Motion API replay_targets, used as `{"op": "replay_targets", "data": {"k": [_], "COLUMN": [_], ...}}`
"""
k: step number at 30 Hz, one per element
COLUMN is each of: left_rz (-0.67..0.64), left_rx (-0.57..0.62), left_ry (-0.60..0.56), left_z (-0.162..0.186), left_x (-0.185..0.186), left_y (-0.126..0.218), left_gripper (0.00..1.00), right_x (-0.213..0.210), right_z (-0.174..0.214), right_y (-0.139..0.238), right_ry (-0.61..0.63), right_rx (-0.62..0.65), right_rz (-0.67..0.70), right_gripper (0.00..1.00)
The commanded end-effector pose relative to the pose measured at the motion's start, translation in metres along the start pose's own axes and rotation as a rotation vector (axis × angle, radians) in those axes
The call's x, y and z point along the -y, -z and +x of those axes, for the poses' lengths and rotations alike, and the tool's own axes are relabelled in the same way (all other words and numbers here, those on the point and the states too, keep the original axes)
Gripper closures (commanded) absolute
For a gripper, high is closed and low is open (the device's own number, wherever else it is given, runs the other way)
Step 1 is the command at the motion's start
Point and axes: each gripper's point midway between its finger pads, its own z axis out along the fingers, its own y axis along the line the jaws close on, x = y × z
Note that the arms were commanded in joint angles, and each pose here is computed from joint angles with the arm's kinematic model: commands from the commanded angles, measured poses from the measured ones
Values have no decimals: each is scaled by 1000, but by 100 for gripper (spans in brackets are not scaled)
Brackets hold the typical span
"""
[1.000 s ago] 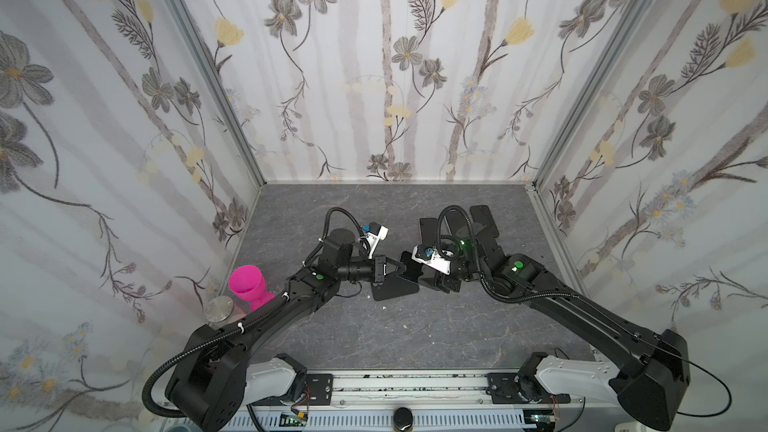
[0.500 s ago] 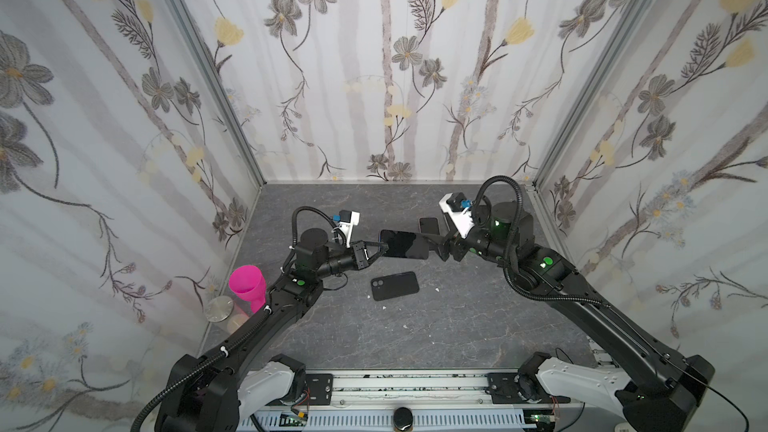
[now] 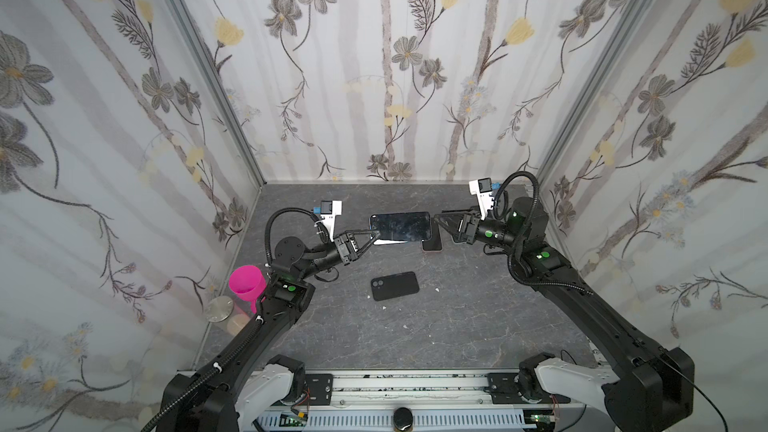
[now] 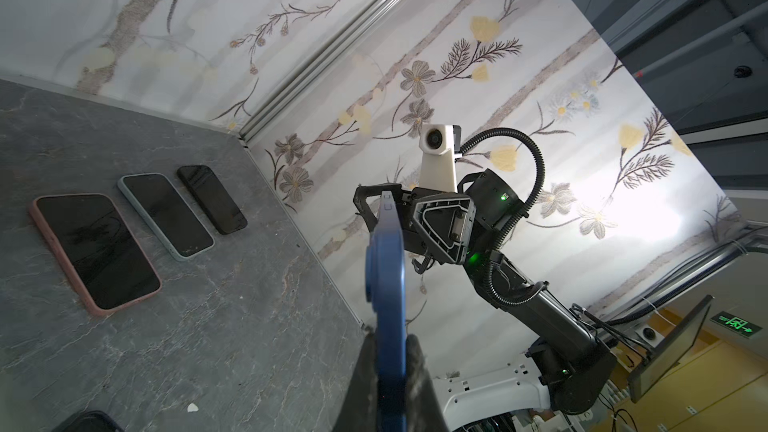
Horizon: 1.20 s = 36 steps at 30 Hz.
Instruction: Put the phone into the phone case
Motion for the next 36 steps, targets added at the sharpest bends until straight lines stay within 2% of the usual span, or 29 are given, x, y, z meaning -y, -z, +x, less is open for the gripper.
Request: {"op": "replay_targets", "data": {"k": [1,8,10,15,20,22,26,31,32,34,36], "left_rz": [117,180,181,166,158,158,141,114,111,96,57], "left_rx": [14,30,26,22,18,15,22,43,48,68,110], "left_ry": [-44,-12,-11,-14,-7,-10,-19,-33,-36,-41,-49], "left_z": [-6,-5,-4,-3,-2,-2,-2,-5,-7,-10,-19], "left_x": [28,33,33,29,27,28,25,22,22,20,15], "left_y": [2,4,4,3,3,3,3,5,5,7,12], "left_gripper": [100,100,100,100,100,100,100,100,94,71,36], "right_x": [-36,-46,-50,-60,-60,-59,-55,-55,-54,-55,-55], "right_z": [-5,11,14,18,17,17,19,18,18,16,14], "right_y": [0,-8,-10,-13,-15,-16,-18,-19,-19,-19,-18], "right_ry": [-6,-29,-25,-22,-32,-37,-65,-72,-74,-71,-69], "right_rx": [-28,-103,-111,-139,-142,-148,-164,-167,-167,-166,-158], "right_rz": [-190,-273,-287,-327,-326,-326,-317,-313,-312,-313,-305], "right_gripper": [40,48,53,71,76,86,100,100,100,100,100]}}
